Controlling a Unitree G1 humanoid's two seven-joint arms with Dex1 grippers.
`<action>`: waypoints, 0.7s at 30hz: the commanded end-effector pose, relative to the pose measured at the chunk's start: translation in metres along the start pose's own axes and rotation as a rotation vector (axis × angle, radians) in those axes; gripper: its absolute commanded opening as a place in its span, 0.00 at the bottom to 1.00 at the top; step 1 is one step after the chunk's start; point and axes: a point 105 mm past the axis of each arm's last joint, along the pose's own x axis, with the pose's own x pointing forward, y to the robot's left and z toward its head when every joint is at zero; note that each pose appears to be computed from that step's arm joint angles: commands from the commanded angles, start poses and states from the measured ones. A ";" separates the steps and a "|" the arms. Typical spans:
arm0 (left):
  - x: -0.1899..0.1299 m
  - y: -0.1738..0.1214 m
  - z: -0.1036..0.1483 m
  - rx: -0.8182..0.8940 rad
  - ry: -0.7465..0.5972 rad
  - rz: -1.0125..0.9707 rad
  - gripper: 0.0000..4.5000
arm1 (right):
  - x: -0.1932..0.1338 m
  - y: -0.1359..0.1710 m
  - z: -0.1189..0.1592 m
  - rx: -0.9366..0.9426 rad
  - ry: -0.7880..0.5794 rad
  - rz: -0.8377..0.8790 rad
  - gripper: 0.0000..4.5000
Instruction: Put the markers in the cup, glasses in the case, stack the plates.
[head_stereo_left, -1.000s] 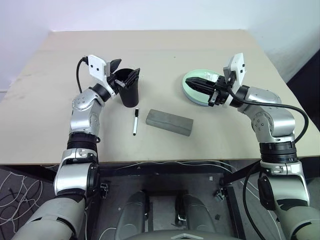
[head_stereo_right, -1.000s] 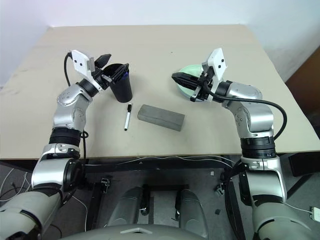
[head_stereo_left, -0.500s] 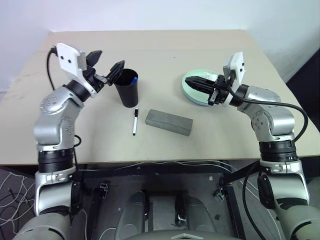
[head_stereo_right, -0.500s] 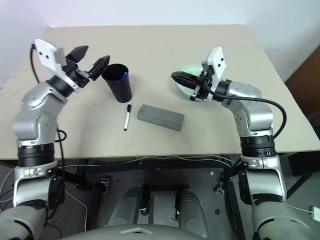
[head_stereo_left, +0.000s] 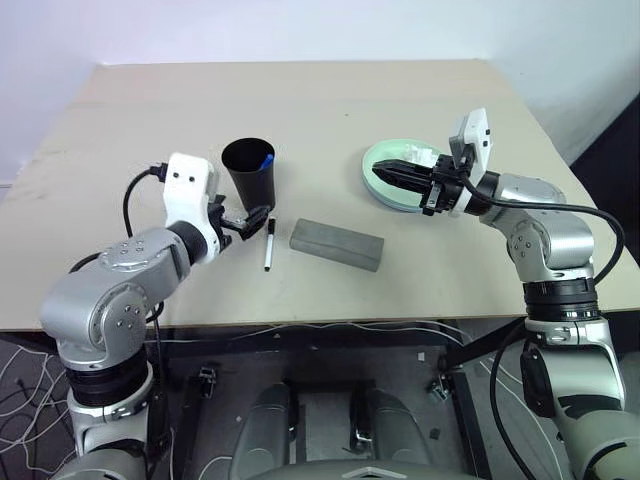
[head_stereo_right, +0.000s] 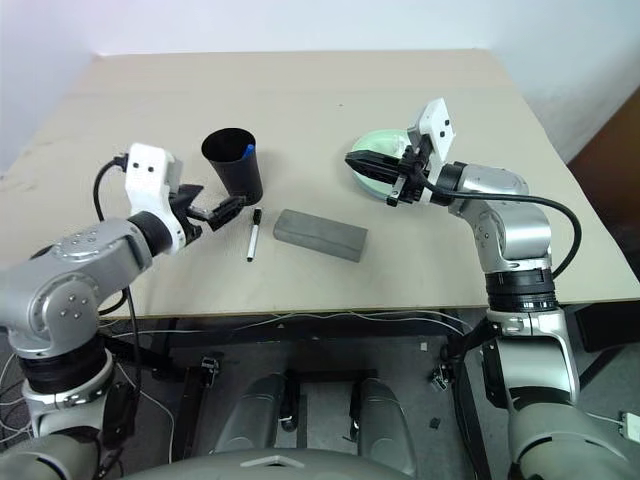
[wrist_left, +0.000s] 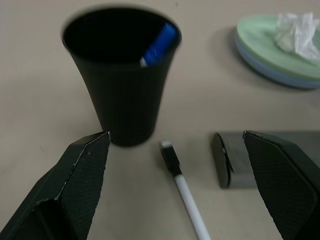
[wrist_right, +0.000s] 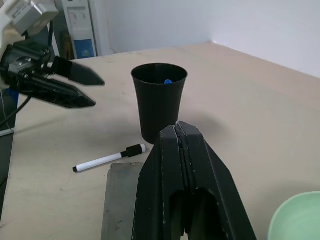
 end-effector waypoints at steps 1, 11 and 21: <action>-0.003 0.004 0.001 0.010 -0.007 0.054 0.99 | 0.001 0.000 0.018 -0.064 -0.033 0.003 0.00; 0.032 -0.011 -0.031 -0.018 0.206 0.069 0.99 | -0.006 -0.004 0.020 -0.091 -0.025 -0.050 0.00; 0.054 -0.012 -0.059 0.010 0.393 0.094 0.99 | -0.012 -0.005 0.020 -0.086 -0.034 -0.089 0.00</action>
